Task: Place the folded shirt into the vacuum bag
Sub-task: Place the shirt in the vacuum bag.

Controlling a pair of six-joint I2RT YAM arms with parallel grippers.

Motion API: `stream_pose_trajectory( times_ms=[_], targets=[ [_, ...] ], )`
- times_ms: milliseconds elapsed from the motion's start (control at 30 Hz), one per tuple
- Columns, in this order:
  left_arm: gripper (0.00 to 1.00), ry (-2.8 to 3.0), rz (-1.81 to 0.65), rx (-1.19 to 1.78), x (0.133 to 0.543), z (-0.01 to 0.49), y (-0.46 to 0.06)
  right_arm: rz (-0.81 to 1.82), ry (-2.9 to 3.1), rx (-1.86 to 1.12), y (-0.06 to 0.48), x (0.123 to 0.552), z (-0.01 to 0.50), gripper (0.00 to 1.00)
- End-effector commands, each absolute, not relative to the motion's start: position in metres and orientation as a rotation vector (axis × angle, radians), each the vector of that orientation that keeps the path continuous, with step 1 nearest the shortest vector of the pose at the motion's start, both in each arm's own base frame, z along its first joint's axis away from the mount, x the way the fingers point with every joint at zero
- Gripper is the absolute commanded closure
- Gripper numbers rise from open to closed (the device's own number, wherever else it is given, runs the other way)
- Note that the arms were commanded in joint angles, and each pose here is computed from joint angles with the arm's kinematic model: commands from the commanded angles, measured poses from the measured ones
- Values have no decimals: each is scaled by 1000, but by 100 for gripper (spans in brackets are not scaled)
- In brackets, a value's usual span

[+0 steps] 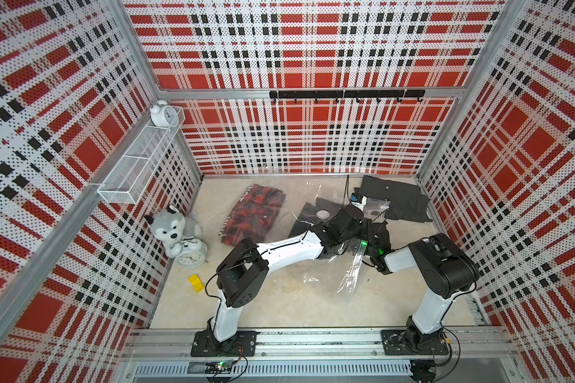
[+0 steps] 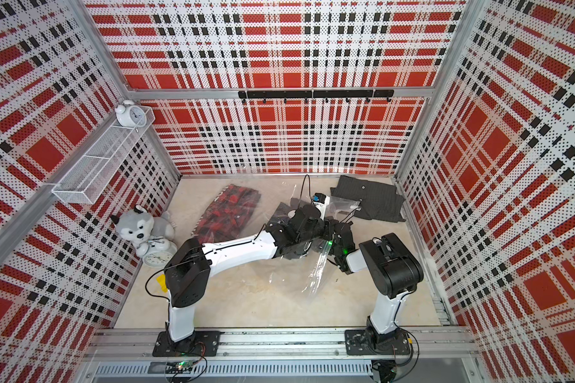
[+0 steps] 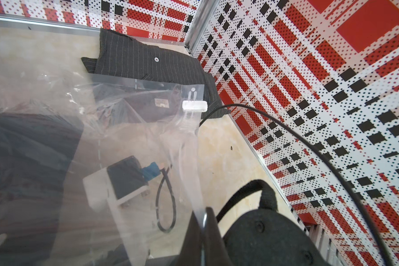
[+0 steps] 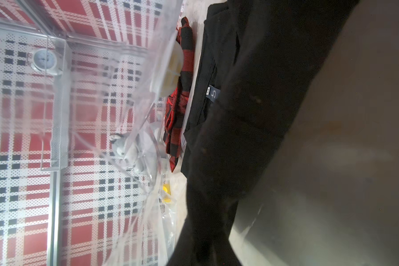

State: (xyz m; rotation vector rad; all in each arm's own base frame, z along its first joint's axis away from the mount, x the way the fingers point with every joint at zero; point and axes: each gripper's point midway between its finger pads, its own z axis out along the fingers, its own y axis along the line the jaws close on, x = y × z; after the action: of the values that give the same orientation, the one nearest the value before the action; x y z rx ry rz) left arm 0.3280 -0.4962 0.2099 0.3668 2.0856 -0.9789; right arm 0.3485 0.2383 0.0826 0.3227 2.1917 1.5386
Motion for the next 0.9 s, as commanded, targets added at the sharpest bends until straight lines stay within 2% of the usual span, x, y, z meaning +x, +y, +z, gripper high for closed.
stream_pose_trajectory(
  times_ms=[0, 400, 633, 867],
  targets=[
    [100, 1899, -1222, 470, 284, 287, -519, 1550, 2234, 313, 250, 338, 76, 90],
    [100, 1819, -1165, 398, 305, 323, -475, 1390, 2279, 348, 225, 313, 66, 87],
    [100, 1801, -1174, 394, 309, 331, -476, 1371, 2266, 335, 225, 318, 72, 87],
    [100, 1785, -1177, 381, 308, 338, -476, 1396, 2263, 284, 247, 337, 81, 87]
  ],
)
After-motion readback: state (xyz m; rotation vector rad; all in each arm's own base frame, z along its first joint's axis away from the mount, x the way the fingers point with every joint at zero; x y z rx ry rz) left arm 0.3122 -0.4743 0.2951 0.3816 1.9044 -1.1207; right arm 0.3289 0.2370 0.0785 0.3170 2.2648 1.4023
